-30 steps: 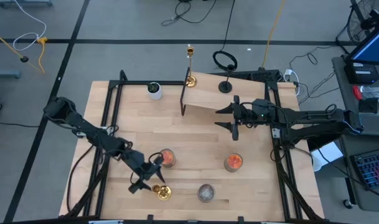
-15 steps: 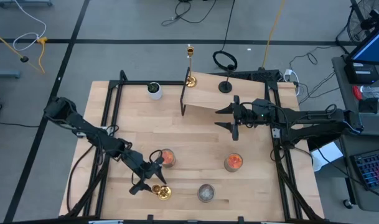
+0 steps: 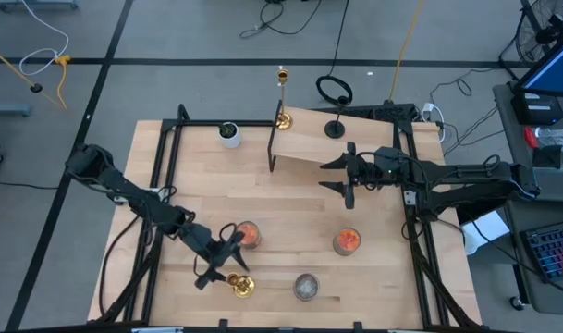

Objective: Pick & Place candle stick holders
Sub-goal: Put the golden candle holder on the shelf

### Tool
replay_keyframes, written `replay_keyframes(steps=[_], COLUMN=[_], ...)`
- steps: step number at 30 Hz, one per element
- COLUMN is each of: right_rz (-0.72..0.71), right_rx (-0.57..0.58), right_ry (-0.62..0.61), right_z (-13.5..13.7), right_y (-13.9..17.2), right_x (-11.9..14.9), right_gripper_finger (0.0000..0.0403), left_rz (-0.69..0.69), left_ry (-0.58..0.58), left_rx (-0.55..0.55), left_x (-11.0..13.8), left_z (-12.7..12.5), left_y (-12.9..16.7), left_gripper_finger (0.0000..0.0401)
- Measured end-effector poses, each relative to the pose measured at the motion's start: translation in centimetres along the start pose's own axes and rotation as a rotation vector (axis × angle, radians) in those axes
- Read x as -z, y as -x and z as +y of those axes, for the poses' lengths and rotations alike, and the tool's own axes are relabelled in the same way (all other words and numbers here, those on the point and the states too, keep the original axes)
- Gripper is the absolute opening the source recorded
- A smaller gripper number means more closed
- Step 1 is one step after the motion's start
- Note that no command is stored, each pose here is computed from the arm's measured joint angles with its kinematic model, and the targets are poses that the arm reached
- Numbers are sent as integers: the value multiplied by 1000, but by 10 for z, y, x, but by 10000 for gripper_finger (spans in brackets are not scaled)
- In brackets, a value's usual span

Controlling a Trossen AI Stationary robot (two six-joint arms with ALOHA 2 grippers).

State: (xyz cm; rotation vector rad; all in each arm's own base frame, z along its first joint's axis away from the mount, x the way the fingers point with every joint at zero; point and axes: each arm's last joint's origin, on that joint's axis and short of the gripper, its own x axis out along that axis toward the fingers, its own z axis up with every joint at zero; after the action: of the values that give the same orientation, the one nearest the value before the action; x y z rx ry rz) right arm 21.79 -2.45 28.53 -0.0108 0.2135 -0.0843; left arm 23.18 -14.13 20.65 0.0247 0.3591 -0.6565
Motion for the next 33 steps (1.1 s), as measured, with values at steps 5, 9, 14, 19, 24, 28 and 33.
replay_keyframes(steps=[5,9,14,19,24,28,33], right_rz=[0,0,0,12,52,68,81], right_rx=[0,0,0,-17,-86,-139,-197], right_ry=[0,0,0,3,21,39,59], right_z=[0,0,0,2,14,28,44], right_y=[0,0,0,-3,-15,-27,-38], right_x=[0,0,0,2,10,16,24], right_gripper_finger=[224,224,224,224,224,224,224], left_rz=[1,-6,-30,-108,-171,-198,-240], left_ry=[-23,-25,-37,-21,-11,-26,-10], left_rx=[19,31,36,5,-18,-69,-135], left_x=[0,0,-3,-10,-16,-19,-23], left_z=[-5,-9,-10,-9,-2,11,30], left_y=[-1,-1,-1,0,1,4,8], left_gripper_finger=[152,86,18,32,30,15,36])
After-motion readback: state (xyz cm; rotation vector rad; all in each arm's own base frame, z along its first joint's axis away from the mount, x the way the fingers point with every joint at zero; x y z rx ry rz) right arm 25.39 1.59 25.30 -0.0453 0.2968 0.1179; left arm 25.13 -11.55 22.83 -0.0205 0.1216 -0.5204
